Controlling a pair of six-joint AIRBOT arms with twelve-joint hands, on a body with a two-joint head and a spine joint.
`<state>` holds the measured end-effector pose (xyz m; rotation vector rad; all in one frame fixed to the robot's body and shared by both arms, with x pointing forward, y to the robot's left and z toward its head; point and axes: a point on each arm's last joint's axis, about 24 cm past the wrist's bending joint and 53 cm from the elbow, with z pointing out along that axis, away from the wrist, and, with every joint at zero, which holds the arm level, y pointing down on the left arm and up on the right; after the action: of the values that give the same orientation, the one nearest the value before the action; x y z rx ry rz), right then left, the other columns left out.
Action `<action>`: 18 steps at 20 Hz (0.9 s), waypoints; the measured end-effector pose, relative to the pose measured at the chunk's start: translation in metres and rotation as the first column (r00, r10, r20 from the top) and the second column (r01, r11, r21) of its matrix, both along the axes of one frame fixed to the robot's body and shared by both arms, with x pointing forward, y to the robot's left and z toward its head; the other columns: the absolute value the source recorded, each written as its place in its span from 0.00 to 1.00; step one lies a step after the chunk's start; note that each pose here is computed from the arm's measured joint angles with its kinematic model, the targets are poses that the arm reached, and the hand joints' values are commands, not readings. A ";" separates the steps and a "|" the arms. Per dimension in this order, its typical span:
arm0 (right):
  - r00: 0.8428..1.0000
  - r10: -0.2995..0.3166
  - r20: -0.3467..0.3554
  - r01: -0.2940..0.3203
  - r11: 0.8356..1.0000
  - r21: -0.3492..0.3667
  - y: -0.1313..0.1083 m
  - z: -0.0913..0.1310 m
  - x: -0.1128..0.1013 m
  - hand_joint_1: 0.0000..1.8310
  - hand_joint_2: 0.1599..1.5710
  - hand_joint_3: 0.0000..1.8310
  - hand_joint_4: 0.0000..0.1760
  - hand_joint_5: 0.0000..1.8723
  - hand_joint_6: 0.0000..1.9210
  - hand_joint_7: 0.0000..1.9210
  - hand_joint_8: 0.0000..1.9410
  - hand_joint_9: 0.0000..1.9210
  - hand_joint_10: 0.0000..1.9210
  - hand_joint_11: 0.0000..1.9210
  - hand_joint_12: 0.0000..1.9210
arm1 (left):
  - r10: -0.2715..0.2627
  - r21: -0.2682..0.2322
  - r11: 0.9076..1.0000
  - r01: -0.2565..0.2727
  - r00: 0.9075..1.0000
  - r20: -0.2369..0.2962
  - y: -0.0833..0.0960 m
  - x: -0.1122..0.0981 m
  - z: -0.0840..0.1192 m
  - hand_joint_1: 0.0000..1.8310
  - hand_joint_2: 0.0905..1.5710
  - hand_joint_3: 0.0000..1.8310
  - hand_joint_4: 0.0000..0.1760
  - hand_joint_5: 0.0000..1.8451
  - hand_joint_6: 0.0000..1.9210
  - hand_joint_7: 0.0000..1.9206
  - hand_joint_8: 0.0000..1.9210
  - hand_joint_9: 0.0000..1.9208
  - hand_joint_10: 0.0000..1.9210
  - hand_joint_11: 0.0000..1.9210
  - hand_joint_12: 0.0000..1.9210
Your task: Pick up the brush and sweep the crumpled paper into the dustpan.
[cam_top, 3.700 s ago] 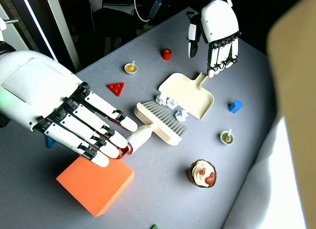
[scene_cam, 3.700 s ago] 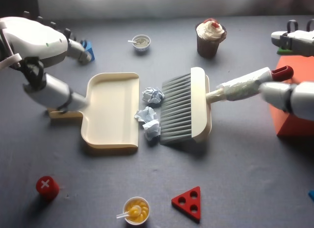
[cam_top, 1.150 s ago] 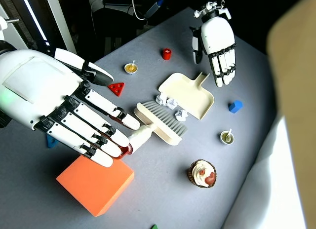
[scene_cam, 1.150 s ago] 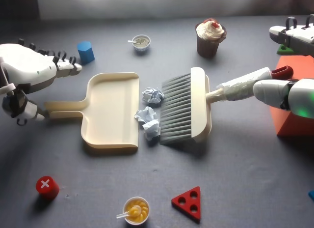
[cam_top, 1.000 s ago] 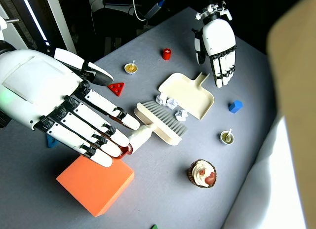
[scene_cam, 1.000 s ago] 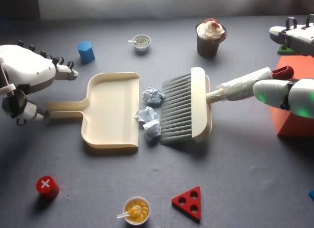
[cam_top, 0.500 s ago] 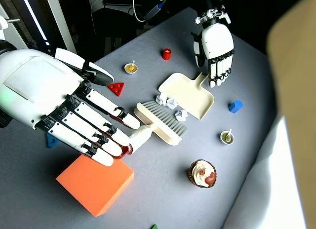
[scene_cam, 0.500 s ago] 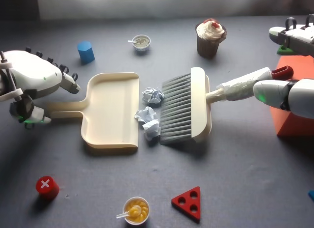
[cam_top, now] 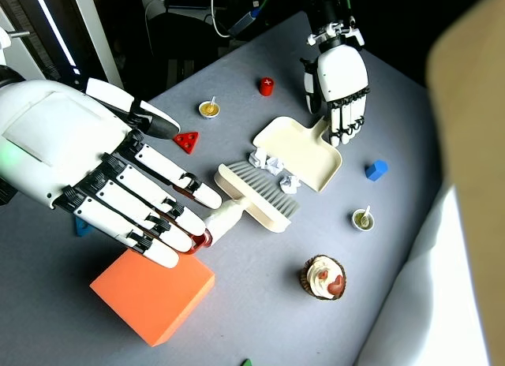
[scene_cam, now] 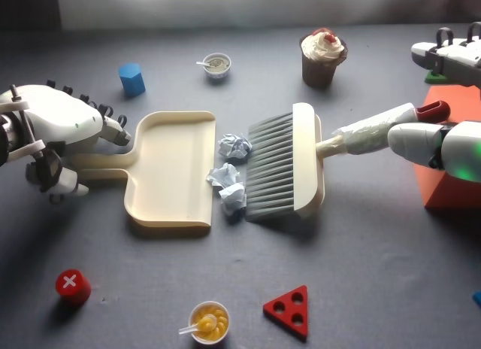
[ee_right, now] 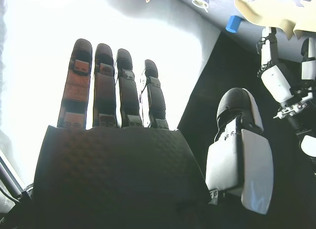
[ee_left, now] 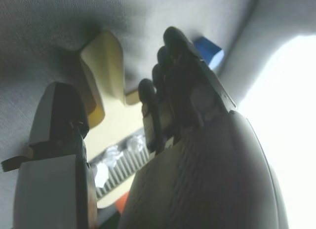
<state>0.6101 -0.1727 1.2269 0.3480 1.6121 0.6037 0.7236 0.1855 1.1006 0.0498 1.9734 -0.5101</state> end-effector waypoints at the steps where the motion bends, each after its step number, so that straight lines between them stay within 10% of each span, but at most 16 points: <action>1: 1.000 -0.001 0.000 0.001 1.000 0.000 -0.001 0.000 0.000 0.05 0.67 0.00 0.00 0.09 0.00 0.10 0.00 0.10 0.00 0.11 0.00 | 0.001 -0.001 1.000 -0.001 1.000 -0.001 -0.001 0.000 -0.001 0.64 0.68 0.00 0.00 0.21 0.00 0.20 0.00 0.23 0.00 0.28 0.00; 18: 1.000 0.004 0.005 -0.004 1.000 -0.002 0.001 0.001 0.000 0.03 0.68 0.00 0.00 0.08 0.00 0.10 0.00 0.10 0.00 0.12 0.01 | 0.016 -0.022 1.000 -0.016 1.000 0.000 -0.004 0.002 -0.005 0.64 0.69 0.00 0.00 0.27 0.01 0.26 0.01 0.28 0.01 0.32 0.02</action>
<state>0.6100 -0.1712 1.2279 0.3412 1.6087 0.6059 0.7255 0.1811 1.0956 0.0205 1.9658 -0.5214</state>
